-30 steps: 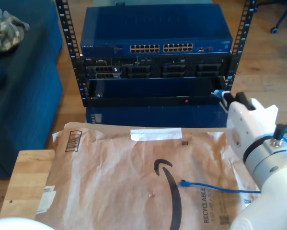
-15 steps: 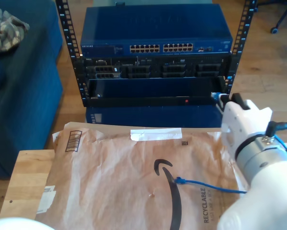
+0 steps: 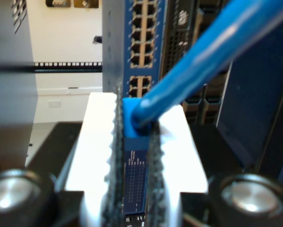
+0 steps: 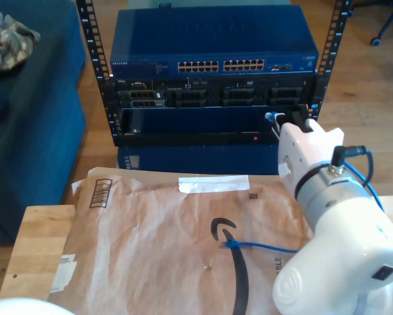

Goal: Grab the cable and plug it in

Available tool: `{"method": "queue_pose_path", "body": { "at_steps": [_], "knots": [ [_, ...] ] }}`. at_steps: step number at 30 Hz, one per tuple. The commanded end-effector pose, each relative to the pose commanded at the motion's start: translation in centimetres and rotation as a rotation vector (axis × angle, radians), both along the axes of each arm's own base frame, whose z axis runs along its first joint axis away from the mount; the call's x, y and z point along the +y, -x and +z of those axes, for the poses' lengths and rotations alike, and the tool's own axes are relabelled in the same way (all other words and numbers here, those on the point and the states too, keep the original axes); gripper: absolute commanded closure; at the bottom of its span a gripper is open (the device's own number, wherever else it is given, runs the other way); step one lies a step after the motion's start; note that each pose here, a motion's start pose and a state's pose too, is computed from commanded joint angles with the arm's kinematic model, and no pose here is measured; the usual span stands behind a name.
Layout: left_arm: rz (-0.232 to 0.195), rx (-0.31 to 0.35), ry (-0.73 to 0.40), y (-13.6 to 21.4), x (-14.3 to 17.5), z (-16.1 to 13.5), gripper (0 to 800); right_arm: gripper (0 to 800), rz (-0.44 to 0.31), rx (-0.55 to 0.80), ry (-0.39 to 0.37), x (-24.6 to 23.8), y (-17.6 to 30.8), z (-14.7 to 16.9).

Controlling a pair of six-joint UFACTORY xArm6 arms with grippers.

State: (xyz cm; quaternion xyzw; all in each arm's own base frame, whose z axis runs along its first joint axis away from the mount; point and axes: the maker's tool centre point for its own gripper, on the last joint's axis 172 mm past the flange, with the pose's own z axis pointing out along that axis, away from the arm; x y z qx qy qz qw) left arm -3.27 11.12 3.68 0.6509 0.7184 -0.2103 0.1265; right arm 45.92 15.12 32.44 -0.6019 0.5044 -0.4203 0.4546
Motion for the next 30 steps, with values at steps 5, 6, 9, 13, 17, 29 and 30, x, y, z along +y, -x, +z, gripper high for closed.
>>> {"method": "queue_pose_path", "body": {
  "at_steps": [5, 6, 9, 13, 17, 29, 30],
  "knots": [
    [0.0, 0.0, 0.0, 0.0, 0.0, 0.0, 0, 799, 0.051, 0.05, -0.002, 1.8, -0.5, -0.7],
    [0.0, 0.0, 0.0, 0.0, 0.0, 0.0, 0, 798, 0.062, 0.044, -0.002, 2.2, -0.6, -0.3],
    [0.0, 0.0, 0.0, 0.0, 0.0, 0.0, 0, 798, 0.059, 0.036, 0.003, 2.2, -0.7, -0.3],
    [0.002, 0.0, 0.0, 0.0, 0.0, 0.0, 0, 798, 0.004, -0.028, 0.03, 1.0, -0.9, 0.0],
    [0.0, 0.0, 0.0, 0.0, 0.0, 0.0, 0, 798, -0.003, -0.033, 0.027, 1.0, -1.2, 0.2],
    [0.0, 0.0, 0.0, 0.0, 0.0, 0.0, 0, 800, -0.067, 0.017, 0.057, 0.1, -2.7, -3.9],
    [0.0, 0.0, 0.0, 0.0, 0.0, 0.0, 0, 800, -0.07, 0.021, 0.041, 0.2, -2.7, -4.1]
  ]
}}
